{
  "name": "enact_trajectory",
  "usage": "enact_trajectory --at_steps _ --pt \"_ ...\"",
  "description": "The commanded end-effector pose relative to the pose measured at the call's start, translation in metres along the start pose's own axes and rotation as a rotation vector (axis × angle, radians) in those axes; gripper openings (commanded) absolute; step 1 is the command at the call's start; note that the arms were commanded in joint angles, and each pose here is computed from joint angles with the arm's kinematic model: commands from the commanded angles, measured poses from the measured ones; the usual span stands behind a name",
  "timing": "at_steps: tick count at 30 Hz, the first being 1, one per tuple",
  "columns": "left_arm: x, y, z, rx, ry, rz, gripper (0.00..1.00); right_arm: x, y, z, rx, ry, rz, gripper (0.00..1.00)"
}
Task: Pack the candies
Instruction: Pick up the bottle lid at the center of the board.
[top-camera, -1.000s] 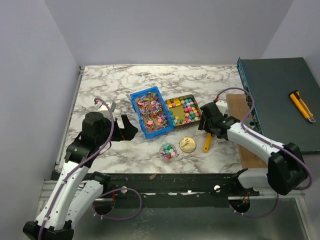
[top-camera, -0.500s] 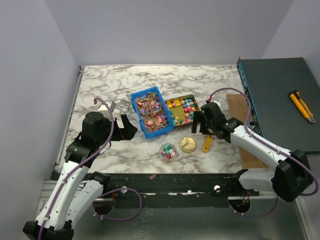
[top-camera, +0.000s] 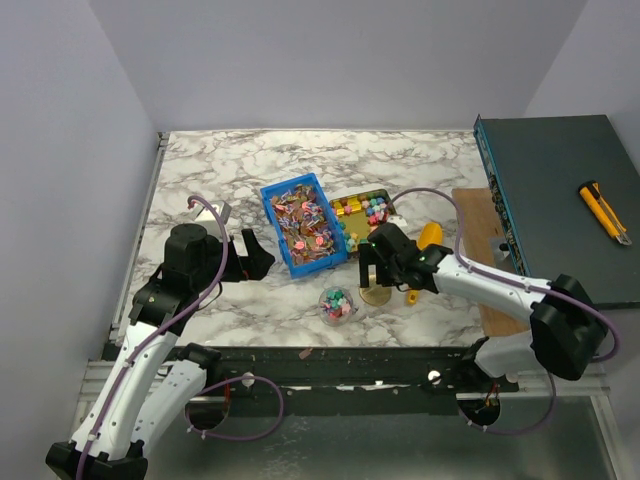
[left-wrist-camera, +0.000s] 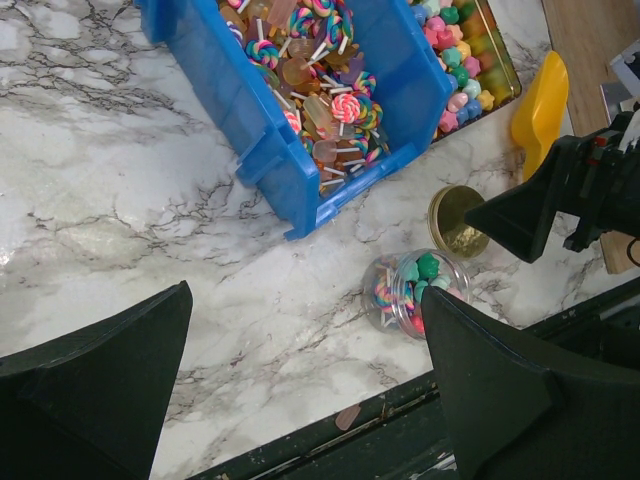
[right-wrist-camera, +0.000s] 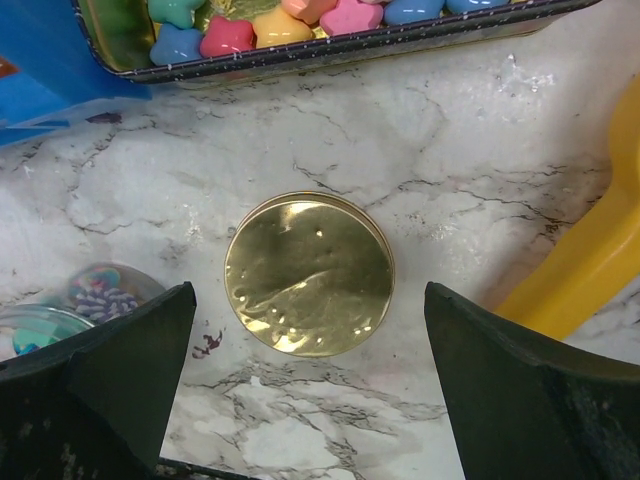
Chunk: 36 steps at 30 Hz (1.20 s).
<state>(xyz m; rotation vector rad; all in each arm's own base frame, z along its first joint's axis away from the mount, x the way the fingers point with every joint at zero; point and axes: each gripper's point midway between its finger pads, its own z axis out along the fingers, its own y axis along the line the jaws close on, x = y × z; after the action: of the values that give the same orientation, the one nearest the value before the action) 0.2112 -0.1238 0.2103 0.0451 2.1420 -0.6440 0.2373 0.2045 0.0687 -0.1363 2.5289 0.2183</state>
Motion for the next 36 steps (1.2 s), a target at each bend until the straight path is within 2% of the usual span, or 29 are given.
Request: enact_trajectory --at_steps 1,14,25,36 --pt "0.001 0.006 -0.001 -0.025 -0.004 0.009 0.99 0.001 -0.002 0.012 0.055 -0.021 0.017 1.0" --pt "0.001 0.005 -0.001 -0.019 -0.005 0.009 0.99 0.016 0.001 0.033 0.086 0.031 0.001 1.0" --pt "0.0 0.004 -0.002 -0.015 -0.006 0.009 0.99 0.032 0.007 0.038 0.068 0.08 -0.035 1.0" --pt "0.0 0.003 -0.002 -0.011 -0.006 0.008 0.99 0.04 0.007 0.04 0.121 0.096 -0.096 1.0"
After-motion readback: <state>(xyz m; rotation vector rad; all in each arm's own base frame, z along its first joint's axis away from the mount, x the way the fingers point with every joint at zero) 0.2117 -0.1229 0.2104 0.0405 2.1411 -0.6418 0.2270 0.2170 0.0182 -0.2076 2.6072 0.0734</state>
